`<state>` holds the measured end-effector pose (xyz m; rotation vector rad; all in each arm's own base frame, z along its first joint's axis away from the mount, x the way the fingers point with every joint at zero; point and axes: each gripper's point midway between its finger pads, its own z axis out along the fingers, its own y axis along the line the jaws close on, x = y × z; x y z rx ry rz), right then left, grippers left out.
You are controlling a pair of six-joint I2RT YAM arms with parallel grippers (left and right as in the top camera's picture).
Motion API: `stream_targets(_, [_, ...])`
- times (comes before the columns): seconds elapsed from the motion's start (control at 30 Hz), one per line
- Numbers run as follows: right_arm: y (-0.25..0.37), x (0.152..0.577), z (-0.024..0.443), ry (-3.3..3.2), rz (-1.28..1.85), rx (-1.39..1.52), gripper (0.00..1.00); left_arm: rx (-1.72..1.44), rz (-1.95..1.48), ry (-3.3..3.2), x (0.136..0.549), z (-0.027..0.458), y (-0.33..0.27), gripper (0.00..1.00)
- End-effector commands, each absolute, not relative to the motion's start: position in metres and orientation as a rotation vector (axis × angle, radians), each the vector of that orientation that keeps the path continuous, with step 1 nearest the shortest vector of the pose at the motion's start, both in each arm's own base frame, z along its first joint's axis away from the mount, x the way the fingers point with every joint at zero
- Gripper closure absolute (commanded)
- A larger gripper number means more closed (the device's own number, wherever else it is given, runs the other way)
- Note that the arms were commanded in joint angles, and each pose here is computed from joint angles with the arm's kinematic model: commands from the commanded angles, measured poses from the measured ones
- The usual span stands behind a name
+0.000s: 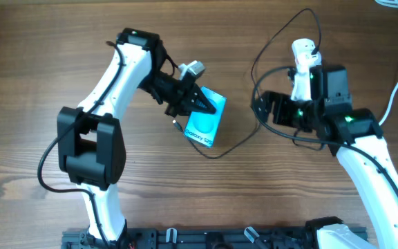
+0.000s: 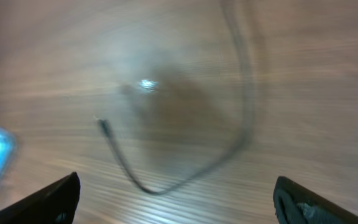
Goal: Plug charger to phone and switch on socket
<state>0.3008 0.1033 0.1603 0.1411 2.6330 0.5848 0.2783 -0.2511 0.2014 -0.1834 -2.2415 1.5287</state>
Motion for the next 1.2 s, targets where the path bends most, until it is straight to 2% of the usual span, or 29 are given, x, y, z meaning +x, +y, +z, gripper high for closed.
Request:
stream_targets(0.0, [0.073, 0.292, 0.145, 2.698, 0.35, 0.192, 0.0, -0.238, 1.625, -2.181, 0.258, 0.228, -0.265, 0.96])
stream_targets(0.2, [0.073, 0.289, 0.143, 2.713, 0.347, 0.194, 0.0, -0.293, 1.779, -2.027, 0.213, 0.238, -0.28, 0.96])
stream_targets(0.3, [0.073, 0.289, 0.143, 2.713, 0.348, 0.195, 0.0, -0.247, 1.893, -1.952, 0.21, 0.235, -0.282, 0.96])
stream_targets(0.5, [0.073, 0.289, 0.143, 2.712, 0.348, 0.195, 0.0, -0.214, 1.914, -1.97, 0.219, 0.219, -0.274, 0.96])
stream_targets(0.87, [0.073, 0.289, 0.143, 2.712, 0.348, 0.195, 0.0, 0.469, 1.485, -1.724, 0.234, 0.22, -0.263, 0.96])
stream_targets(1.17, [0.073, 0.289, 0.143, 2.712, 0.348, 0.196, 0.0, 0.484, 1.417, -1.751, 0.233, 0.21, -0.263, 0.96])
